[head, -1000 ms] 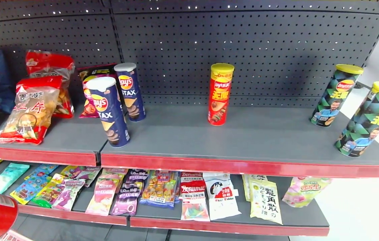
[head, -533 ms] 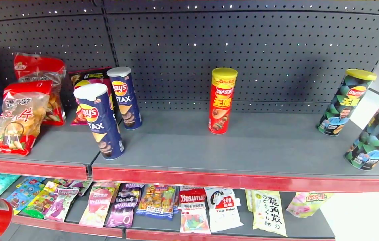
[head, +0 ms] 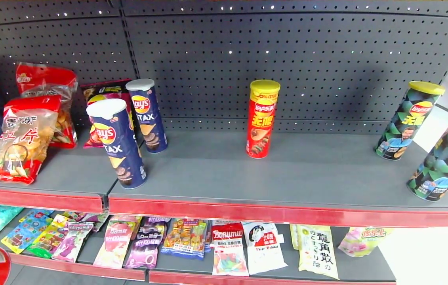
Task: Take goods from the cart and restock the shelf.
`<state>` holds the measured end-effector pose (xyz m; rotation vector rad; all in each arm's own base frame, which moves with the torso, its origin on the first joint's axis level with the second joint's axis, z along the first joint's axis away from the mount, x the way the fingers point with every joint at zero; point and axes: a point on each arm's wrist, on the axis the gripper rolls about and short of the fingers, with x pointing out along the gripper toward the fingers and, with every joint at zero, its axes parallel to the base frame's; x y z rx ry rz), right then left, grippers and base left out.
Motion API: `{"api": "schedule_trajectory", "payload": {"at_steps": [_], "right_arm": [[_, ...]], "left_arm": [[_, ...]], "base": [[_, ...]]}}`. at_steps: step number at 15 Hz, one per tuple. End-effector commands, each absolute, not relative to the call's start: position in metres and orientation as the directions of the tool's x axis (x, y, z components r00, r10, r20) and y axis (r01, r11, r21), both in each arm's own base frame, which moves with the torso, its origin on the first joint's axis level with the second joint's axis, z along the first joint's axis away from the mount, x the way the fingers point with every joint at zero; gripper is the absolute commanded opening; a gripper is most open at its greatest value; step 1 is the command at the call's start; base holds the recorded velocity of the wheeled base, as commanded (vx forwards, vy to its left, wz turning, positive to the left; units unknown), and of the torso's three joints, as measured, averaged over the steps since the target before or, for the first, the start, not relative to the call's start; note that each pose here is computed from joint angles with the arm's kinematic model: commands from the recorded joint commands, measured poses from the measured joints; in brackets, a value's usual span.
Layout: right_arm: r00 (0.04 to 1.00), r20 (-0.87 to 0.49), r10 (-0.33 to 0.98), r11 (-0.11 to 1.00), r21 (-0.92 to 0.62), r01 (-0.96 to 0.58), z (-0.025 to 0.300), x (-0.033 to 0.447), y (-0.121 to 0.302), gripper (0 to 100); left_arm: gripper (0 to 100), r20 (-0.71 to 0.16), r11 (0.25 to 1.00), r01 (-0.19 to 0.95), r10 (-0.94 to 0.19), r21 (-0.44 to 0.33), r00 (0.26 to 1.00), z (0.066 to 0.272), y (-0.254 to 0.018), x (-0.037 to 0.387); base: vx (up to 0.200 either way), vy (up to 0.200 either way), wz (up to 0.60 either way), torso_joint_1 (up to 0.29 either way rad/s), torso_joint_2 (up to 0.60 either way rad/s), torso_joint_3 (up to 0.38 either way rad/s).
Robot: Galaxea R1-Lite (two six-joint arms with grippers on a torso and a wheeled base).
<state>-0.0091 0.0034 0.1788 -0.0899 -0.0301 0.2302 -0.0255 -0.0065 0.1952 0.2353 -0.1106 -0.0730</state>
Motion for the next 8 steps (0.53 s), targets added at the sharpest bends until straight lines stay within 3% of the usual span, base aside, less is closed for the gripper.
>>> {"api": "schedule_trajectory", "payload": {"at_steps": [1, 5, 8], "right_arm": [[0.878, -0.140, 0.457, 0.869, -0.141, -0.475, 0.233, 0.082, 0.024, 100], [0.760, -0.219, 0.613, 0.757, -0.115, -0.643, 0.223, 0.153, 0.082, 100], [0.743, -0.236, 0.626, 0.745, -0.104, -0.659, 0.210, 0.208, 0.115, 100]], "left_arm": [[0, 0.118, 0.970, 0.049, -0.079, 0.236, 0.990, 0.194, -0.007, -0.029], [0, 0.110, 0.973, 0.040, -0.067, 0.225, 0.992, 0.198, -0.006, -0.026], [0, 0.113, 0.973, 0.038, -0.065, 0.227, 0.991, 0.198, -0.006, -0.027]], "base": [[0.000, 0.000, 0.00, 0.000, 0.00, 0.000], [0.000, 0.000, 0.00, 0.000, 0.00, 0.000], [0.000, 0.000, 0.00, 0.000, 0.00, 0.000]]}}
